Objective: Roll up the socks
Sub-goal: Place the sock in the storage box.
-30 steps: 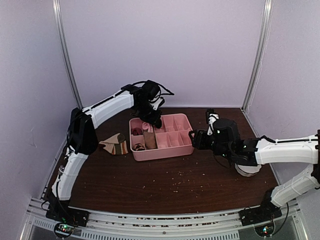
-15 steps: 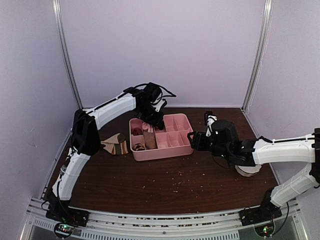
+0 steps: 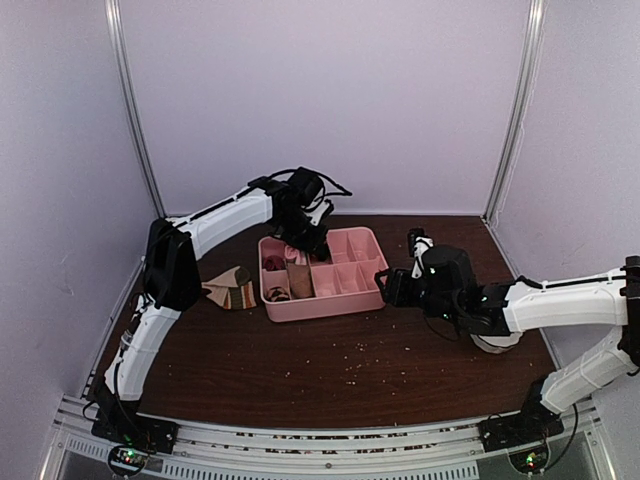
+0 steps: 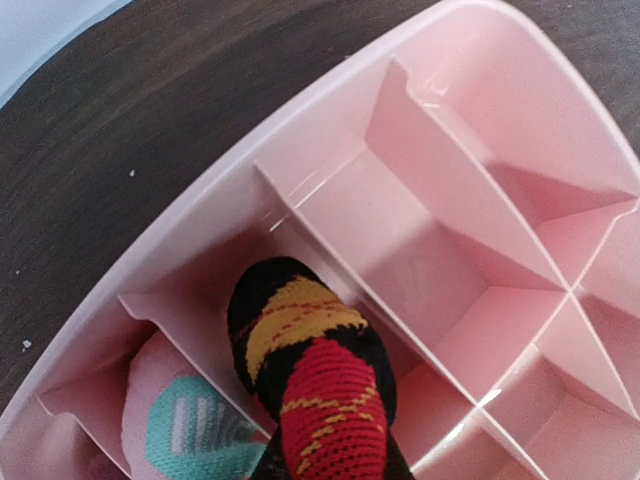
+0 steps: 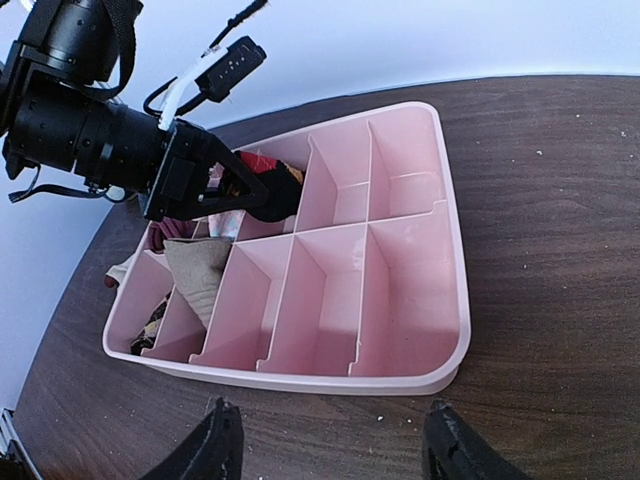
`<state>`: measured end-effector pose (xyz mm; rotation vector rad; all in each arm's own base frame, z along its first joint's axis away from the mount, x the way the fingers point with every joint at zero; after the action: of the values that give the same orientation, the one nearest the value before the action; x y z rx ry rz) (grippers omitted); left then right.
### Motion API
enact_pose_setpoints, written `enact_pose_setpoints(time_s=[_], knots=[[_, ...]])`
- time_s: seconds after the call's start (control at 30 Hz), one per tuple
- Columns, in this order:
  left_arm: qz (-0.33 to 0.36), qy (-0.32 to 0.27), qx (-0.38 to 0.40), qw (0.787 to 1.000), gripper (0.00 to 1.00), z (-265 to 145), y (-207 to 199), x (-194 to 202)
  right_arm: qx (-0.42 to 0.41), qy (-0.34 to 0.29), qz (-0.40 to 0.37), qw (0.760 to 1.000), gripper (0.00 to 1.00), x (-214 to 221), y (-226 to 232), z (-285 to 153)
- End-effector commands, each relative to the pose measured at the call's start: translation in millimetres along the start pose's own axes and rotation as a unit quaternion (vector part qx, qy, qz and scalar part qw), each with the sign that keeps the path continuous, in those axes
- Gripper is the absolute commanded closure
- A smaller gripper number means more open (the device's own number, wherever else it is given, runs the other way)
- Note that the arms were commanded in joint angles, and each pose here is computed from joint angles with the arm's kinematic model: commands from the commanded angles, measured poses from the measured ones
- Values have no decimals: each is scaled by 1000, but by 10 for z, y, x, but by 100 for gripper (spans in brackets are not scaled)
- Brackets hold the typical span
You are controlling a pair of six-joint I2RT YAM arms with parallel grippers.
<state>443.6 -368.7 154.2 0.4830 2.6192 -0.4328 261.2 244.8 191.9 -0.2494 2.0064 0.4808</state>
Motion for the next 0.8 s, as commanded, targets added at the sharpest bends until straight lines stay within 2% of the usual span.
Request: enact_pose_setpoints(time_s=[0.0, 0.07, 0.2, 0.23, 0.27, 0.33, 0.37, 0.4, 0.47, 0.53, 0.77], knots=[[2, -10, -72, 997, 100, -9, 254, -1, -2, -7, 7, 1000, 39, -7, -13, 4], [2, -10, -78, 997, 100, -25, 283, 1, -3, -7, 8, 1000, 39, -10, -8, 11], [4, -13, -29, 999, 100, -25, 164, -33, -7, -6, 12, 1000, 39, 1, 7, 32], [8, -13, -8, 1000, 95, -19, 114, -44, -9, -5, 12, 1000, 39, 4, 12, 35], [14, -13, 15, 1000, 86, -30, 56, -62, -9, -5, 12, 1000, 38, 2, 13, 36], [35, -19, 55, 998, 43, -75, -68, -107, -9, -5, 13, 1000, 36, 7, 10, 35], [47, -24, 65, 996, 31, -103, -114, -128, -9, -5, 12, 1000, 35, 13, 6, 33], [63, -29, 71, 995, 24, -136, -149, -153, -10, -4, 11, 1000, 34, 17, 10, 32], [77, -40, 70, 994, 19, -204, -158, -199, -10, -4, 9, 1000, 34, 14, 12, 35], [88, -51, 62, 993, 19, -298, -153, -238, -9, -5, 8, 1000, 34, -10, 20, 38], [131, -109, 17, 985, 27, -713, -106, -380, -7, -8, 4, 1000, 36, -82, 37, 26]])
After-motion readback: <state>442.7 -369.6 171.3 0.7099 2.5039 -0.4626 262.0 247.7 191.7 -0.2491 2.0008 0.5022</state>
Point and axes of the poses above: each gripper's point midway between its finger pads, its own z axis out along the fingers, its own y axis along the line the jaws close on, x = y × z, the point moved 6 cm from there along -z, back along the fingers, and after that the axes turned 12 degrees about -z, right-handed, at the moved point
